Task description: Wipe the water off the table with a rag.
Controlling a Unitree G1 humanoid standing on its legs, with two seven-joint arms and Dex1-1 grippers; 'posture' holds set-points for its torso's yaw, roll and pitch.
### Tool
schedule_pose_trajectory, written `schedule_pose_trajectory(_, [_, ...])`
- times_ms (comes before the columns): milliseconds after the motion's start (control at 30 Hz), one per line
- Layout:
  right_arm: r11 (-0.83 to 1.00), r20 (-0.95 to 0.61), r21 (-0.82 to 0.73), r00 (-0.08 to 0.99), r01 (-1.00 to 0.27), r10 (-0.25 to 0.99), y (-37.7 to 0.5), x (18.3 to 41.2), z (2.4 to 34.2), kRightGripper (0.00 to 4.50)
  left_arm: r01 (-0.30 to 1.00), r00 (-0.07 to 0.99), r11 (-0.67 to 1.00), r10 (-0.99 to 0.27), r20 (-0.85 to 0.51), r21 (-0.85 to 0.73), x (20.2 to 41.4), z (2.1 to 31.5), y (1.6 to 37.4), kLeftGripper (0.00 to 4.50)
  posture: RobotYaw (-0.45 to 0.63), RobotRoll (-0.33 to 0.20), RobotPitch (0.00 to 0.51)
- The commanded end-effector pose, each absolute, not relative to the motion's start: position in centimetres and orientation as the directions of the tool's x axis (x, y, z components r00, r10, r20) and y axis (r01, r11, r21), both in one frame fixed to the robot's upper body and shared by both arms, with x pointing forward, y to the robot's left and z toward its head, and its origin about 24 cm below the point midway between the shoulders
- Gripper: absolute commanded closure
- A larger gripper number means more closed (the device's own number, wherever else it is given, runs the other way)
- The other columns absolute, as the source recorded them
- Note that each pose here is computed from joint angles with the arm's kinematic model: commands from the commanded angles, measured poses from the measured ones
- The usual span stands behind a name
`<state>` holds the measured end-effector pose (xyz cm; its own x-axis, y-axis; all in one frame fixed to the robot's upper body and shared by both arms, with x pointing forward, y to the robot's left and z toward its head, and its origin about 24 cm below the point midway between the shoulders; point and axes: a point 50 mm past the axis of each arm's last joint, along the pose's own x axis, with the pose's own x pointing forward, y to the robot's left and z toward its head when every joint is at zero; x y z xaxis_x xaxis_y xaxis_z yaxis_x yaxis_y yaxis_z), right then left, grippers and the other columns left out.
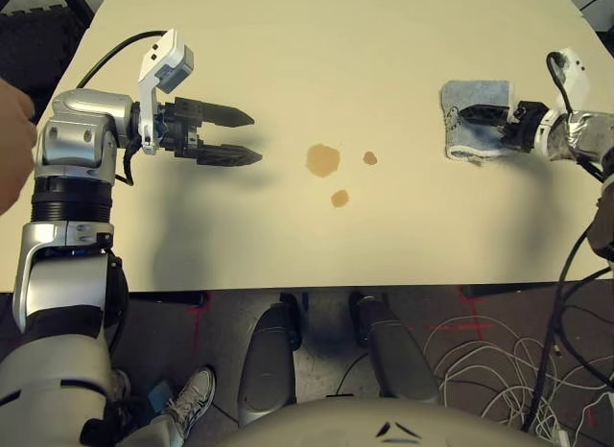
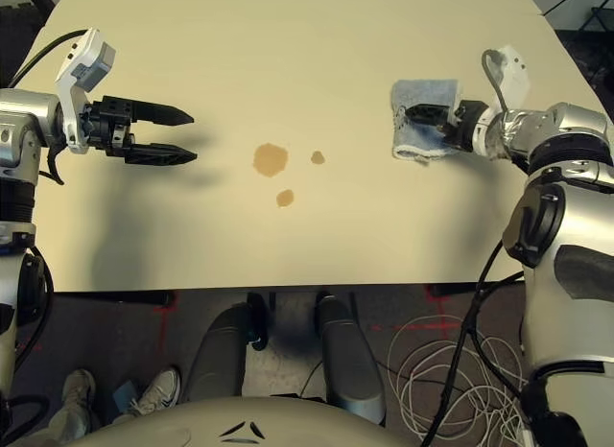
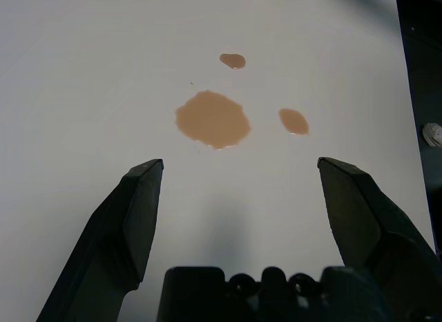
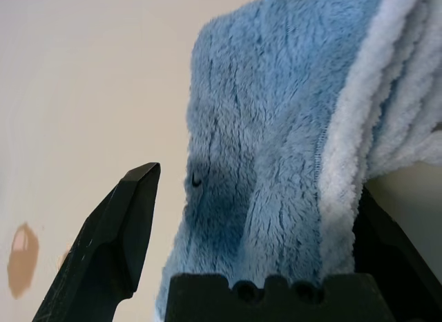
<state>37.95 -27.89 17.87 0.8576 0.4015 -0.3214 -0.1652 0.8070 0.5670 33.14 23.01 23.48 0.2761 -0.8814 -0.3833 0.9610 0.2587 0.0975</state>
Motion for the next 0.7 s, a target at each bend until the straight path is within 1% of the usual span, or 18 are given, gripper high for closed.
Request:
schedule_pose_trajectory(33, [0.798, -0.353, 0.599, 0.870, -0.072, 0.344, -28.0, 37.8, 16.3, 0.03, 0.967, 0.253, 0.243, -0.876, -0.410, 0.078, 32.9, 22.8, 22.9, 0.00, 0.02, 0.000, 0.297])
schedule_pose_trajectory(100, [0.799, -0.356, 0.601, 0.882, -0.036, 0.308, -28.3, 37.8, 16.1, 0.40, 0.969, 0.245, 0.235, -0.877, -0.414, 0.075, 33.0, 22.7, 22.7, 0.00, 0.01, 0.000, 0.291])
schedule_pose_trajectory(133, [0.803, -0.361, 0.596, 0.886, -0.021, 0.292, -28.5, 37.8, 16.1, 0.65, 0.970, 0.241, 0.231, -0.878, -0.414, 0.075, 33.0, 22.7, 22.6, 0.00, 0.00, 0.000, 0.282])
schedule_pose_trajectory(300, [0.816, -0.375, 0.577, 0.895, 0.021, 0.242, -29.1, 37.8, 16.1, 2.52, 0.976, 0.218, 0.208, -0.878, -0.425, 0.073, 33.4, 22.5, 22.2, 0.00, -0.04, 0.000, 0.266])
schedule_pose_trajectory(367, [0.826, -0.373, 0.564, 0.896, 0.011, 0.243, -29.2, 37.8, 16.4, 3.25, 0.978, 0.209, 0.197, -0.880, -0.426, 0.073, 33.5, 22.4, 21.9, 0.00, -0.05, 0.000, 0.261])
schedule_pose_trajectory(400, [0.833, -0.370, 0.554, 0.897, 0.005, 0.241, -29.2, 37.8, 16.6, 3.71, 0.979, 0.204, 0.191, -0.881, -0.427, 0.073, 33.6, 22.4, 21.7, 0.00, -0.05, 0.000, 0.261])
schedule_pose_trajectory(467, [0.848, -0.362, 0.530, 0.900, -0.015, 0.243, -29.2, 37.9, 17.1, 4.32, 0.980, 0.198, 0.183, -0.878, -0.435, 0.075, 33.8, 22.4, 21.6, 0.00, -0.06, 0.000, 0.254])
schedule_pose_trajectory(500, [0.861, -0.357, 0.508, 0.901, -0.033, 0.245, -29.2, 38.0, 17.4, 4.47, 0.981, 0.195, 0.179, -0.875, -0.443, 0.080, 33.8, 22.3, 21.5, 0.00, -0.06, 0.000, 0.254])
schedule_pose_trajectory(600, [0.899, -0.337, 0.429, 0.908, -0.087, 0.248, -29.0, 38.4, 18.5, 4.47, 0.982, 0.188, 0.169, -0.870, -0.455, 0.083, 34.1, 22.1, 21.4, 0.00, -0.07, 0.000, 0.246])
schedule_pose_trajectory(700, [0.899, -0.305, 0.398, 0.898, -0.181, 0.316, -27.4, 39.1, 20.7, 4.47, 0.986, 0.167, 0.146, -0.873, -0.458, 0.081, 34.2, 22.1, 21.1, 0.00, -0.09, 0.000, 0.239])
